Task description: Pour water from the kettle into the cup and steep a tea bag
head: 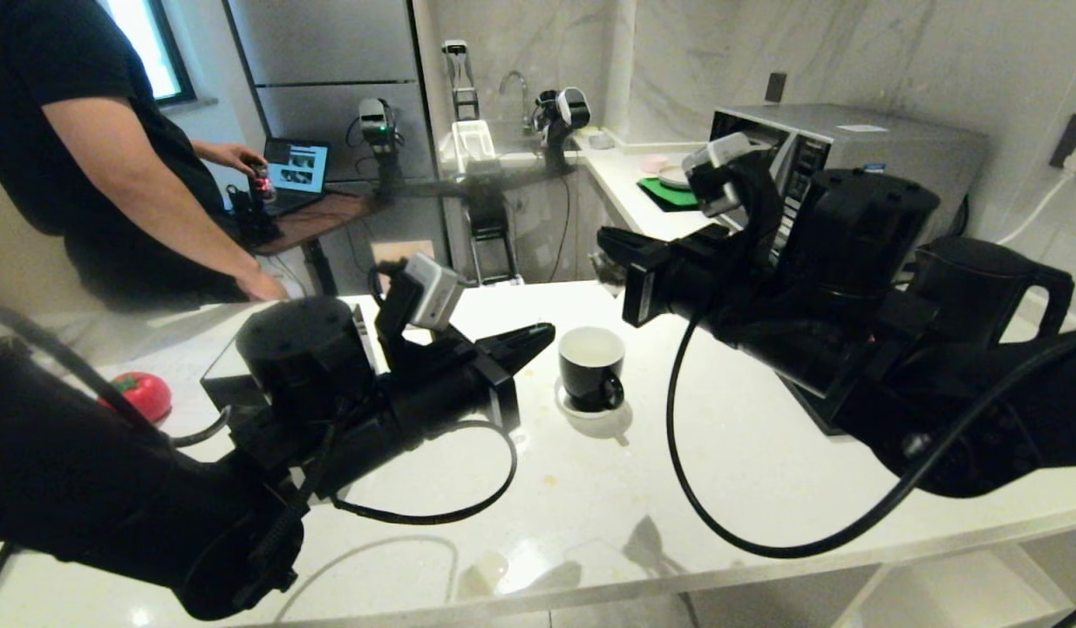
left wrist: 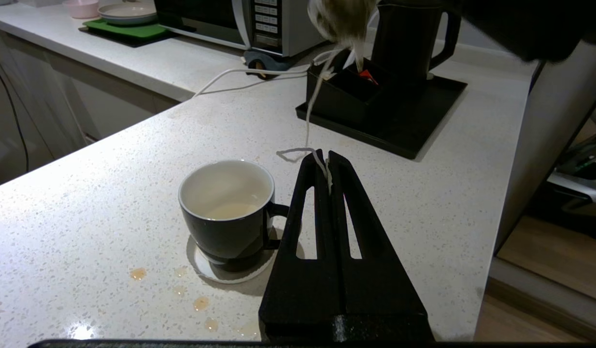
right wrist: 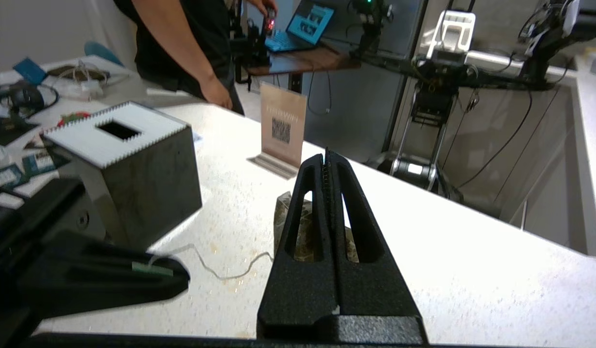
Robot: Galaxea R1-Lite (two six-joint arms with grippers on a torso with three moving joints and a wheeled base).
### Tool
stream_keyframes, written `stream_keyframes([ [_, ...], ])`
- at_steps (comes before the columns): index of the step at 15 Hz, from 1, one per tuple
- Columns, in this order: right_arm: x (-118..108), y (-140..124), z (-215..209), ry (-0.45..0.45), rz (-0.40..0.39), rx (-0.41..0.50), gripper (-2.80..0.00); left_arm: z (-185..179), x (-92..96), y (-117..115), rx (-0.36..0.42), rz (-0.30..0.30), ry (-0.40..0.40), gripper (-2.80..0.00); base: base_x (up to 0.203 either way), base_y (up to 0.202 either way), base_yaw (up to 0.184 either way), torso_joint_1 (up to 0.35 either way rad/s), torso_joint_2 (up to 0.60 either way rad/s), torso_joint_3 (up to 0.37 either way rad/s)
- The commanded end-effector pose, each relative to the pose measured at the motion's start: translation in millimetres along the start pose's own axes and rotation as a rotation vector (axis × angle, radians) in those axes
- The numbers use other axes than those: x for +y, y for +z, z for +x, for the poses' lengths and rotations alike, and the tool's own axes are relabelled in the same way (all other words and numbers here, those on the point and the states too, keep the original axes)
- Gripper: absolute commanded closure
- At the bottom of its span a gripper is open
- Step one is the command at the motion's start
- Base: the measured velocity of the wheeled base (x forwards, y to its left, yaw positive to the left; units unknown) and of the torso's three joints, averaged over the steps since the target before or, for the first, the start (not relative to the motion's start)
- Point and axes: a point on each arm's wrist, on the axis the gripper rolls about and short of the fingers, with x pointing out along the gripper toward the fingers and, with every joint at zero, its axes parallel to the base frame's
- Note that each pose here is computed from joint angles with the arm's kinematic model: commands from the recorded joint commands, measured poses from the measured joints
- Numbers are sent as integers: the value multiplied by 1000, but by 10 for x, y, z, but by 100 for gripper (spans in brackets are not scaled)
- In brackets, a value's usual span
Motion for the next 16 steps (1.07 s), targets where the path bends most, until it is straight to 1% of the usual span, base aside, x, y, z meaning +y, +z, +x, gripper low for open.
stream_keyframes([
  [1,-9,-75,7,-4,7,18,0,0,-1,7,-7,2,-2,0,0,0,0,0,0,0],
  [9,-89,-193,12,-26,9,53,0,-9,-2,-10,0,1,-1,0,0,0,0,0,0,0],
  [10,-89,-203,-4,-26,9,51,0,-13,-3,-16,2,0,-1,0,0,0,0,0,0,0],
  [12,-97,-159,-5,-30,15,-4,0,-47,-10,-57,21,-4,0,0,0,0,0,0,0,0],
  [16,-116,-134,-12,-35,16,-13,0,-90,-21,-105,27,-7,-1,0,0,0,0,0,0,0],
])
